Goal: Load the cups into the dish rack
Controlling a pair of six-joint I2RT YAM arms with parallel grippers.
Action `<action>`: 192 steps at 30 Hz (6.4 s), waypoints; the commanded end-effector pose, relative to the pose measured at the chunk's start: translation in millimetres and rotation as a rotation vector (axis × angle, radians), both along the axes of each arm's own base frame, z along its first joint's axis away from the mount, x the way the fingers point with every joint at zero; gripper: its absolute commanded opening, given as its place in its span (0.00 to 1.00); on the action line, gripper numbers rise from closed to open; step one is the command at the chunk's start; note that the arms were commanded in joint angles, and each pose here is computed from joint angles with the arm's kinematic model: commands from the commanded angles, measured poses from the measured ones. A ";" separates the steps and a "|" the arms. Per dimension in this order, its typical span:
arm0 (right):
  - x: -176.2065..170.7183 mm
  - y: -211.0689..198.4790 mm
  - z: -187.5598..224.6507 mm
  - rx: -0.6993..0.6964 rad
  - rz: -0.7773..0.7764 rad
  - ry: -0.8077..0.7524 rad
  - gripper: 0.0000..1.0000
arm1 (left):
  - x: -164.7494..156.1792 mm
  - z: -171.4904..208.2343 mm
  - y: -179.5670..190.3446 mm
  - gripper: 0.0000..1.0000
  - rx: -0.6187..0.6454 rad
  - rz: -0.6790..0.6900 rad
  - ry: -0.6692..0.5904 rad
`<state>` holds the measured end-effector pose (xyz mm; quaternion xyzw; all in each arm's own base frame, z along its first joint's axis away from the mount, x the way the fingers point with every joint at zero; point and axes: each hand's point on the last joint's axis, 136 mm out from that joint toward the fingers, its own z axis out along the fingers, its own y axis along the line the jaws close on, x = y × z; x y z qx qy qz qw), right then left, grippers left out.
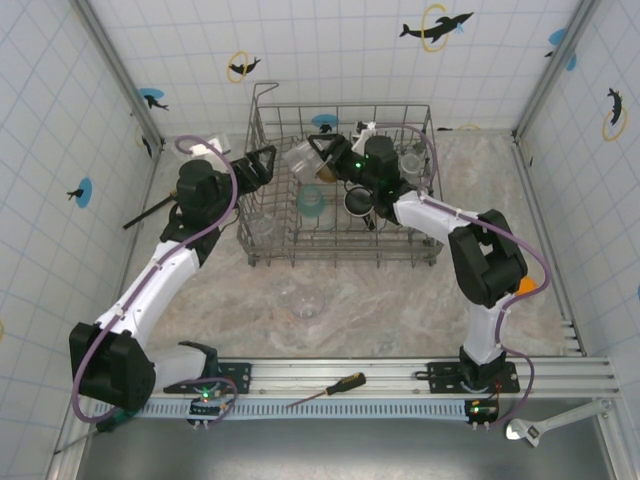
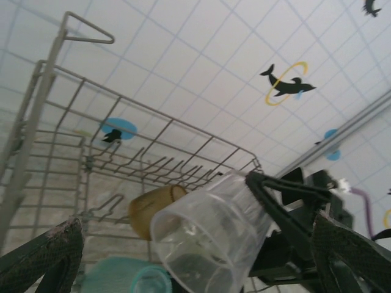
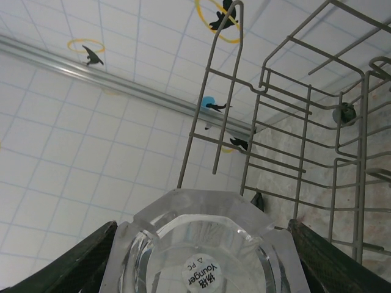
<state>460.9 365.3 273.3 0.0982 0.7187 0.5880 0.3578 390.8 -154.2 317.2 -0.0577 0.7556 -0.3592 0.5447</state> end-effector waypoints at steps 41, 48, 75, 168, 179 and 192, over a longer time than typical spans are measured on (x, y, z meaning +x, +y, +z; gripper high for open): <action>-11.1 106.9 -28.2 -0.717 -0.068 -0.410 0.49 | -15.6 -122.3 174.8 0.97 0.012 0.414 0.341; -13.3 116.7 -28.8 -0.741 -0.076 -0.484 0.49 | -15.6 -123.6 171.9 0.97 0.003 0.399 0.345; -19.3 134.5 -74.0 -0.853 -0.058 -0.591 0.47 | -17.3 -123.4 168.1 0.97 -0.017 0.383 0.341; -41.5 -32.7 -26.9 -0.773 -0.130 -0.245 1.00 | -70.2 -117.1 157.8 0.98 -0.003 0.374 0.446; -53.1 -75.9 -33.9 -0.754 -0.171 -0.197 1.00 | -109.9 -137.5 135.4 0.98 0.055 0.285 0.630; -55.0 -86.2 -35.3 -0.741 -0.184 -0.176 1.00 | -150.2 -165.7 95.7 0.98 0.162 0.162 0.776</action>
